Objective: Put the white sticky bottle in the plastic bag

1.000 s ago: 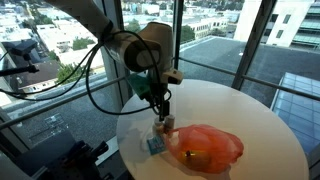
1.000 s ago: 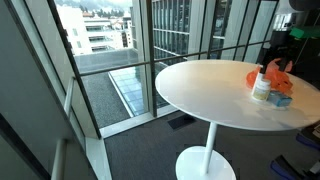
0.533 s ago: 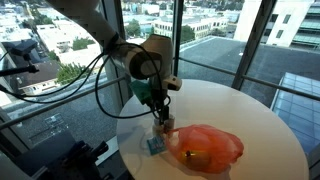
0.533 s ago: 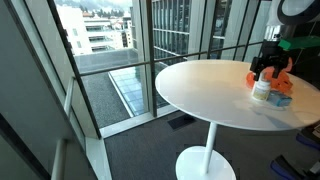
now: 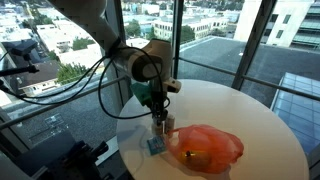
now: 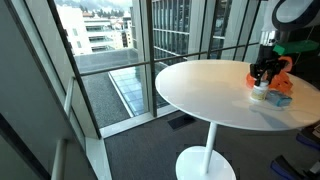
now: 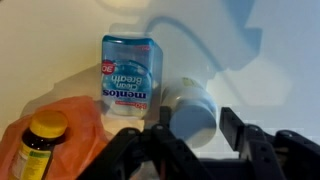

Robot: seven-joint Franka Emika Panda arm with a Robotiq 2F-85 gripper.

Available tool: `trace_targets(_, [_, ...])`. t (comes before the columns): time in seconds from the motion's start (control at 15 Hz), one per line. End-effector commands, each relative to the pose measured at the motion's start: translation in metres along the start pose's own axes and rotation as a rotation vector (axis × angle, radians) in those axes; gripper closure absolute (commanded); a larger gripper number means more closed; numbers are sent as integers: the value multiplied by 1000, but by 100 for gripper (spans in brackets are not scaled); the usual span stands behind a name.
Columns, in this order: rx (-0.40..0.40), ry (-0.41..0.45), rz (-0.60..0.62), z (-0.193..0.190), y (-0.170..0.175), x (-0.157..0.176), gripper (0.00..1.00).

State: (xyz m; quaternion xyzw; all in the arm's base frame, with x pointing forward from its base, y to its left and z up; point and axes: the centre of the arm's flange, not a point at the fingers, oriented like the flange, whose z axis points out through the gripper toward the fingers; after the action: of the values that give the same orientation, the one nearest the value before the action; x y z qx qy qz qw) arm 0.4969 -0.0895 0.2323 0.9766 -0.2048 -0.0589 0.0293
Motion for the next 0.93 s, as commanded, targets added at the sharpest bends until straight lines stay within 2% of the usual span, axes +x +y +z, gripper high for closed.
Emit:
trace_targets(0.0, [-20,21,16,-9,-1,5,75])
trace_targets(0.07, [-16,32,13,-17,-1,4,81])
trace_targets(0.33, [8,59,-2,-51,-1,-4,81])
trace_targets(0.87, [64,150,31,-149,14,-6,81])
